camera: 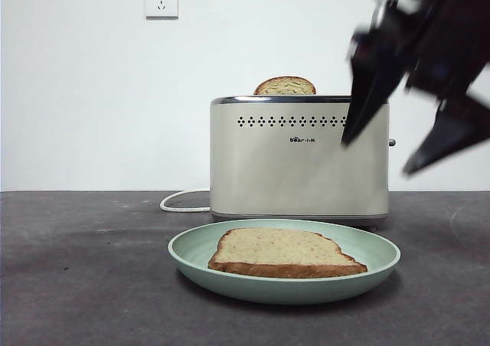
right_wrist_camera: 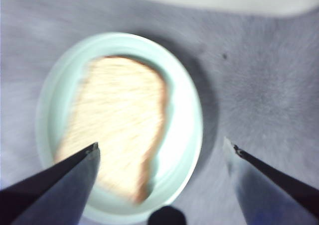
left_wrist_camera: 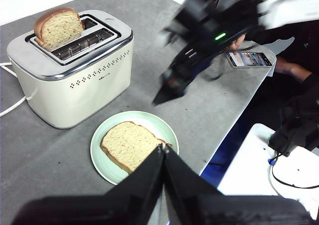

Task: Take the bread from the toaster,put the bread on the plate,put the plate on the table

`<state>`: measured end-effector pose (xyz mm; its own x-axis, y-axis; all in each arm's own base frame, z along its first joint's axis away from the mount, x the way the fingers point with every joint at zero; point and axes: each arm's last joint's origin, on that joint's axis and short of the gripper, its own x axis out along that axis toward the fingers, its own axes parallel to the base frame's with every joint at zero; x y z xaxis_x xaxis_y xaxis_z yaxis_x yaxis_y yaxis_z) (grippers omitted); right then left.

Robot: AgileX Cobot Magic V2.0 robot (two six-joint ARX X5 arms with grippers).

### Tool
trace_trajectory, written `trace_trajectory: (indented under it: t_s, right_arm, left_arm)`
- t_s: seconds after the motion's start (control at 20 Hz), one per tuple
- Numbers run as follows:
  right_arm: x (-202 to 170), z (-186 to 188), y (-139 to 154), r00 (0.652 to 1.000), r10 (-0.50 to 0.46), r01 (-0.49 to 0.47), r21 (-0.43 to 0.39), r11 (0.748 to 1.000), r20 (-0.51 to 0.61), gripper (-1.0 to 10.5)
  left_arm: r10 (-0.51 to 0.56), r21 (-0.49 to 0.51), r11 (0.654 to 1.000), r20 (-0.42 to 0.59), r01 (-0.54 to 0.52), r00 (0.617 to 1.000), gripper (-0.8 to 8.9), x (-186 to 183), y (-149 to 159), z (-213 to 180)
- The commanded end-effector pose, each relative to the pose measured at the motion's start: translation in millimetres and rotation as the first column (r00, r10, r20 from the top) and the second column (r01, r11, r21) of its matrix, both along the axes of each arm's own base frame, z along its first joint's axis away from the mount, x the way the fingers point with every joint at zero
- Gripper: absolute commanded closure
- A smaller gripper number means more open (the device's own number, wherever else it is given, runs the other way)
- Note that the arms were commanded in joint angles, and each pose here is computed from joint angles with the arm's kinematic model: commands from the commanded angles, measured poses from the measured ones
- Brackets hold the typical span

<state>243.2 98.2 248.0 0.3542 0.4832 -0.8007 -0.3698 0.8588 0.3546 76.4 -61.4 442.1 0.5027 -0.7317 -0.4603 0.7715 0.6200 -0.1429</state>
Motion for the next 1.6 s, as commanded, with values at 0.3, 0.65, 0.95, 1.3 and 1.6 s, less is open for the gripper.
trace_trajectory:
  t_s: [0.3, 0.65, 0.95, 1.3, 1.6]
  right_arm:
    - [-102.6, 70.4, -20.8, 0.968, 0.137, -0.147, 0.033, 0.989, 0.209, 5.4]
    - [-161.4, 86.3, -35.7, 0.926, 0.235, -0.264, 0.060, 0.963, 0.294, 6.0]
    - [-167.0, 87.0, -37.4, 0.920, 0.259, -0.293, 0.077, 0.953, 0.295, 9.6]
    - [-167.3, 86.9, -37.1, 0.917, 0.270, -0.306, 0.086, 0.948, 0.293, 9.4]
    - [-167.4, 87.1, -37.2, 0.917, 0.269, -0.306, 0.086, 0.948, 0.293, 9.4]
  left_arm:
    - [-0.004, 0.002, 1.000, 0.015, 0.004, 1.000, 8.21, -0.5, 0.4, 0.5]
    - [-0.002, 0.000, 1.000, 0.011, 0.002, 1.000, 8.21, -0.6, 0.4, 0.4]
    - [-0.001, -0.001, 1.000, 0.008, 0.001, 1.000, 8.21, -0.6, 0.4, 0.4]
    - [0.002, 0.005, 1.000, 0.001, -0.002, 1.000, 8.18, -0.9, 0.7, -0.4]
    - [0.002, 0.015, 1.000, -0.012, -0.002, 1.000, 8.18, -1.6, 1.2, -1.7]
